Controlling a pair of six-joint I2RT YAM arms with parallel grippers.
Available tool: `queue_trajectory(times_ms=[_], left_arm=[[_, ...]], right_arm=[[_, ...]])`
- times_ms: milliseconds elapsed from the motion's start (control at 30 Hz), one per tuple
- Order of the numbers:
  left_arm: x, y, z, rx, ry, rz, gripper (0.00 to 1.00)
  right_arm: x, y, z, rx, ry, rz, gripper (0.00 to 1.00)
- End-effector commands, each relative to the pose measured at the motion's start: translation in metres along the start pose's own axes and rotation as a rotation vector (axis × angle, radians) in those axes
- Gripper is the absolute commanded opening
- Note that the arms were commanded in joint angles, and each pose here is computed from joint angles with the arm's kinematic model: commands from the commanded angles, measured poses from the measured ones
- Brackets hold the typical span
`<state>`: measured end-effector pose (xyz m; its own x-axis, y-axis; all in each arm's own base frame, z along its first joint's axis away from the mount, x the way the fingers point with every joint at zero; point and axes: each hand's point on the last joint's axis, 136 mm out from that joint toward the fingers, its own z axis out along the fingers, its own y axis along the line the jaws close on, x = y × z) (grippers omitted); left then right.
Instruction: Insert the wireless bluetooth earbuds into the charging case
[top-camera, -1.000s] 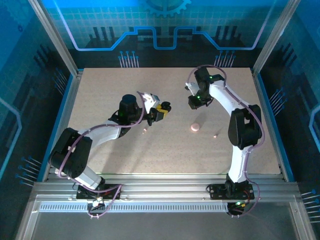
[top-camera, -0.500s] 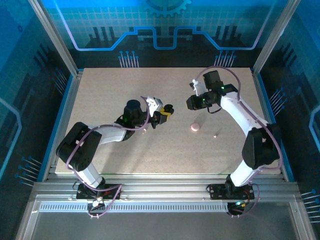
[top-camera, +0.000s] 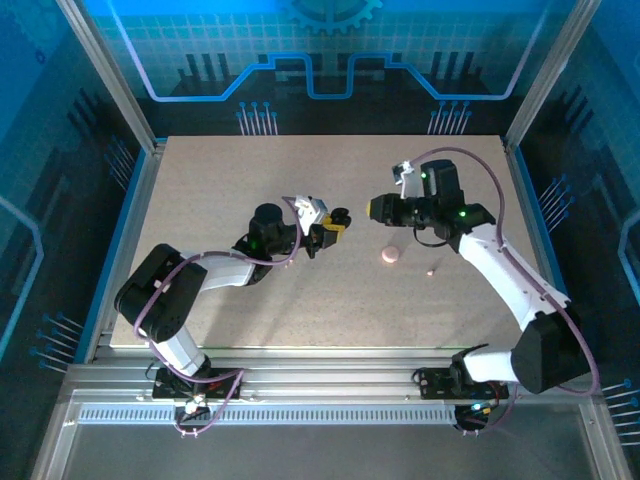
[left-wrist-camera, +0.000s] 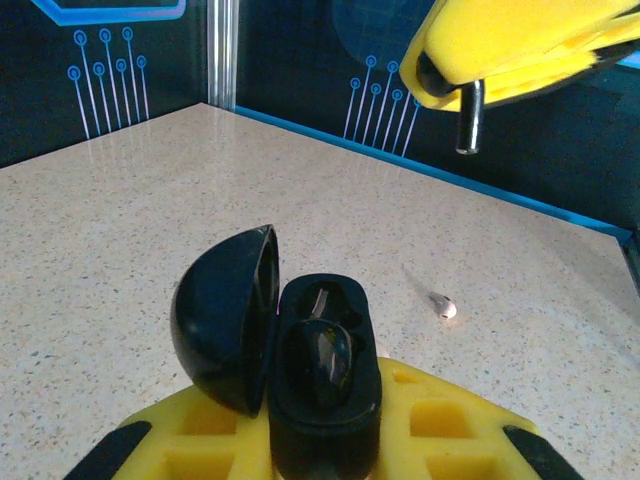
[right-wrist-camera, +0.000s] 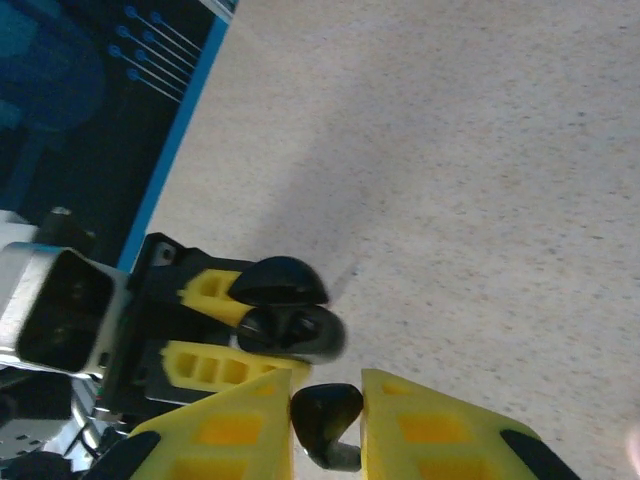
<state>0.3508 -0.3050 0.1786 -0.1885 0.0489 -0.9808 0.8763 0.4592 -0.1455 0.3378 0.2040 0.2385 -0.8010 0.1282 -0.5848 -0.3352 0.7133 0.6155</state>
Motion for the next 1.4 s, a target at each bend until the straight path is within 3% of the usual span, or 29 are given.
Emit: queue_trajectory(times_ms=[0,600,1367], left_arm=[[-0.004,-0.004,0.002,0.005,-0.029,0.015,0.18],[-0.014,-0.009,0.002,0.015,-0.052,0.021,0.18],[-0.023,-0.01,0.0,0.006,-0.088,0.01,0.18]], right_arm=[[-0.003,0.018,0.003,-0.046,-0.064,0.047,0.21],[0.001,0.026,0.026,-0.022,-0.162,0.113,0.22],[0.011,0.017,0.048,0.025,-0.152,0.117,0.21]])
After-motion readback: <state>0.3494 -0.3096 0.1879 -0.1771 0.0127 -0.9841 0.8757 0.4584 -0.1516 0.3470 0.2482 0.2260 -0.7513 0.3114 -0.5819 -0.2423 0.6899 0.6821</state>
